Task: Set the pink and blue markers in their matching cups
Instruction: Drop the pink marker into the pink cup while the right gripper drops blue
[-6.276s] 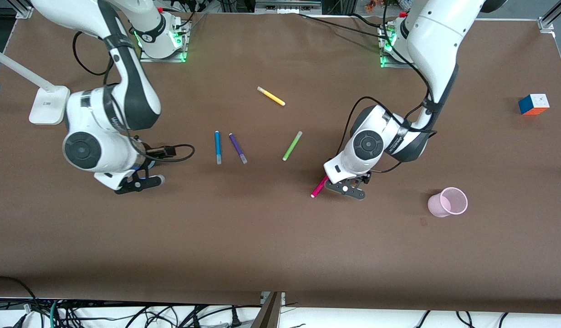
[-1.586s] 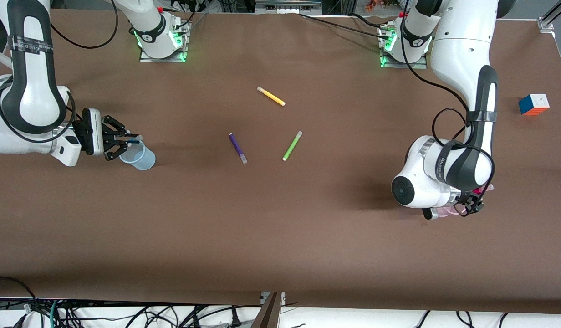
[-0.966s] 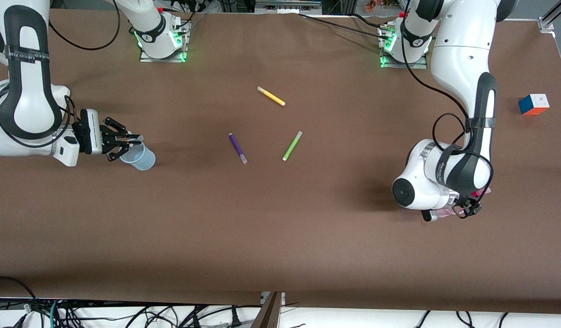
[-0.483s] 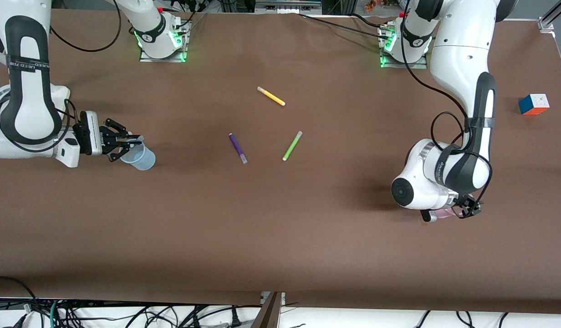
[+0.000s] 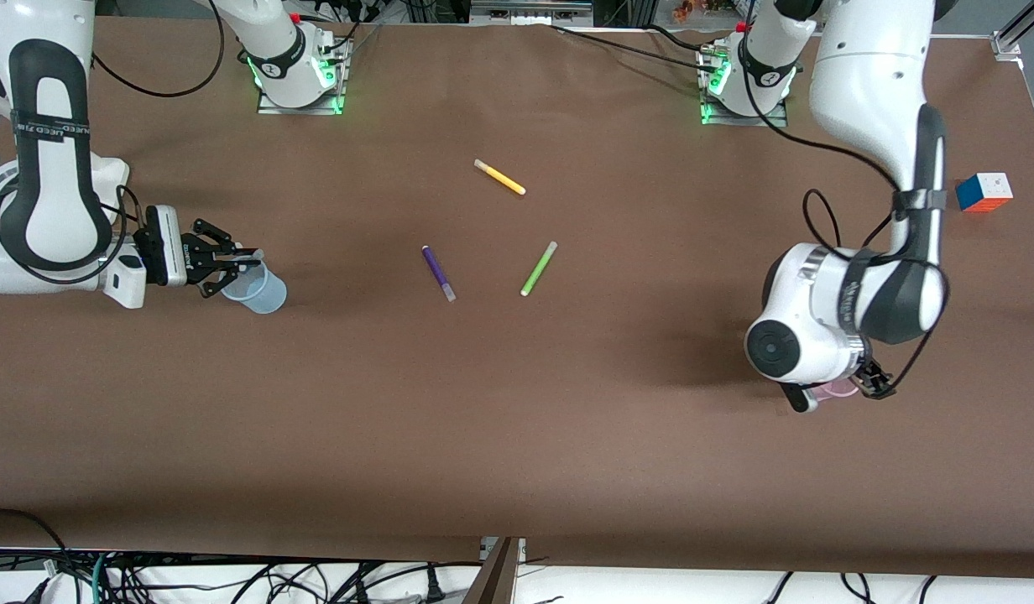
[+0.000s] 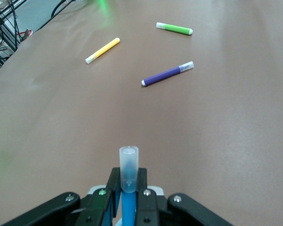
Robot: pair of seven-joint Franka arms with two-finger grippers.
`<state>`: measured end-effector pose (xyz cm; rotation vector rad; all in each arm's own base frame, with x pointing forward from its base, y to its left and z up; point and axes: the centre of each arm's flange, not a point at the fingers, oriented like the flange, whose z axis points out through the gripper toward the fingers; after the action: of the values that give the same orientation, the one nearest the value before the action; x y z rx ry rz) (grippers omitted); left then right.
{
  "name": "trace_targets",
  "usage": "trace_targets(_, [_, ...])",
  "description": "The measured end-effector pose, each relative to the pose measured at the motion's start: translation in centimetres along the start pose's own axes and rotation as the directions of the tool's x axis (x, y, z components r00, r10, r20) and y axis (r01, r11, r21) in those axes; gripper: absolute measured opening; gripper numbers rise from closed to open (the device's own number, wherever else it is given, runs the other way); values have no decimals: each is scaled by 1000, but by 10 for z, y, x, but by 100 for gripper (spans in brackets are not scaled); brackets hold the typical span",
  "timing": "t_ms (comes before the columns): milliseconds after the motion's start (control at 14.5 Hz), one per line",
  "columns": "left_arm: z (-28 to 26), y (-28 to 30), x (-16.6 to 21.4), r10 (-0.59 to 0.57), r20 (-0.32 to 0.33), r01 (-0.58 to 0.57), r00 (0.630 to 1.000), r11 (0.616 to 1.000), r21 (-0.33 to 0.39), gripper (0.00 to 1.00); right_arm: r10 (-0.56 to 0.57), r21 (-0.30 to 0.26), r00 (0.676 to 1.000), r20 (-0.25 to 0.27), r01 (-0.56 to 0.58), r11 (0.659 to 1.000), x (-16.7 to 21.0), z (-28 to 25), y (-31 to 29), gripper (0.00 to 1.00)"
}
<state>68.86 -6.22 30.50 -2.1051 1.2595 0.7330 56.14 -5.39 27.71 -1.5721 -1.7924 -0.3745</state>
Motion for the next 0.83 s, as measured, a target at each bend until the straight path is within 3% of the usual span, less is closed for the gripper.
trace_targets(207, [-26, -3, -31, -216, -134, 198, 967, 970, -139, 100, 4, 4, 1000, -11, -4, 1000, -3, 0, -2, 17])
trace_targets(414, [-38, -3, -45, -431, -205, 347, 878, 872, -345, 100, 9, 2, 1000, -17, -9, 1000, -4, -2, -3, 21])
trace_targets(690, [-62, 1, -56, -627, -199, 463, 753, 720, -516, 100, 91, -12, 996, -15, -92, 996, 3, -11, 3, 62])
trace_targets(828, [-80, 0, -67, -671, -209, 489, 712, 686, -539, 100, 176, -16, 984, -16, -176, 984, 14, -20, 9, 80])
